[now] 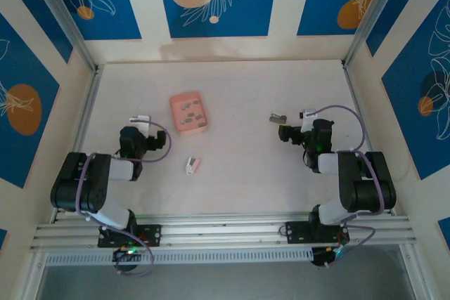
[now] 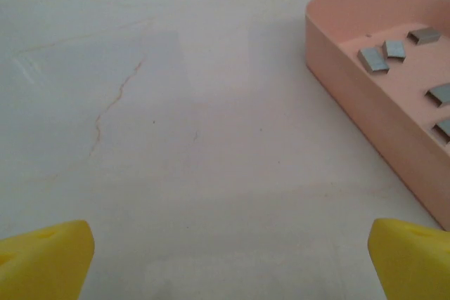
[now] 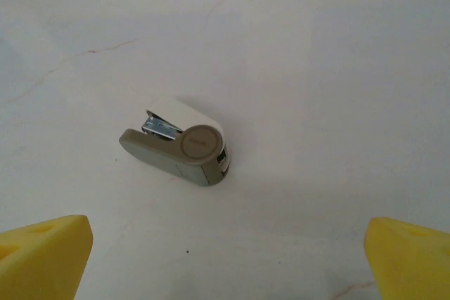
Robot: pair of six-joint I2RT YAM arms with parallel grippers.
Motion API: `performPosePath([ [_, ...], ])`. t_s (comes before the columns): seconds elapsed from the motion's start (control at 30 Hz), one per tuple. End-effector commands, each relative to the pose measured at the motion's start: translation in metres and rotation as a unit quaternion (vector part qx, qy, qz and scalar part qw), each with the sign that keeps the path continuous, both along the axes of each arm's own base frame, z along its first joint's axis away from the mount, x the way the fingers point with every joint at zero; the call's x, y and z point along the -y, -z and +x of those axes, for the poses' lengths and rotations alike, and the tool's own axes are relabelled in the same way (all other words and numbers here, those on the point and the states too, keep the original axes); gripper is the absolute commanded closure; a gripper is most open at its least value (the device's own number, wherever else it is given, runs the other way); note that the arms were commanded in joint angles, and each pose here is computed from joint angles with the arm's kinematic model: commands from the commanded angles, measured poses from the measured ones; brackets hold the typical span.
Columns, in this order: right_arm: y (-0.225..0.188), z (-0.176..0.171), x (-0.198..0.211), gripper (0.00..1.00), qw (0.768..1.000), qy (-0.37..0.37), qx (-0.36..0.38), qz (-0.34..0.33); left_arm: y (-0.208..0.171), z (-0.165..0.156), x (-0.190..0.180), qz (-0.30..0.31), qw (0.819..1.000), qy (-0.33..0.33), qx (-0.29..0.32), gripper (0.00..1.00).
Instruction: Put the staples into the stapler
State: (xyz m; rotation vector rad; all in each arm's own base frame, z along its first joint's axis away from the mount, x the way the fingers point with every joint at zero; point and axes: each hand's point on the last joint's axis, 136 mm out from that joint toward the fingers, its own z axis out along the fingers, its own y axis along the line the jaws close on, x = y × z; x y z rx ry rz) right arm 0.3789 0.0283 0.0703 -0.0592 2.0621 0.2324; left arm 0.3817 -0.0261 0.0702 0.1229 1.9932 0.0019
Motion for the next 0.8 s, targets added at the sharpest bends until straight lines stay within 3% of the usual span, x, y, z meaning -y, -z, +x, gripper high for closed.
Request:
performPosePath([
  [0.0,-0.0244,0.0178,-0.0062,0.01,0.999,-0.008,0.045,0.012,-0.0202,0.0140,0.0021,0.001,0.999,0.014,0.042,0.00],
  [0.77,-0.0234,0.0174,-0.0034,0.01,0.999,-0.008,0.048,0.024,-0.0186,0.0166,0.0006,-0.014,0.999,0.019,0.034,0.00],
])
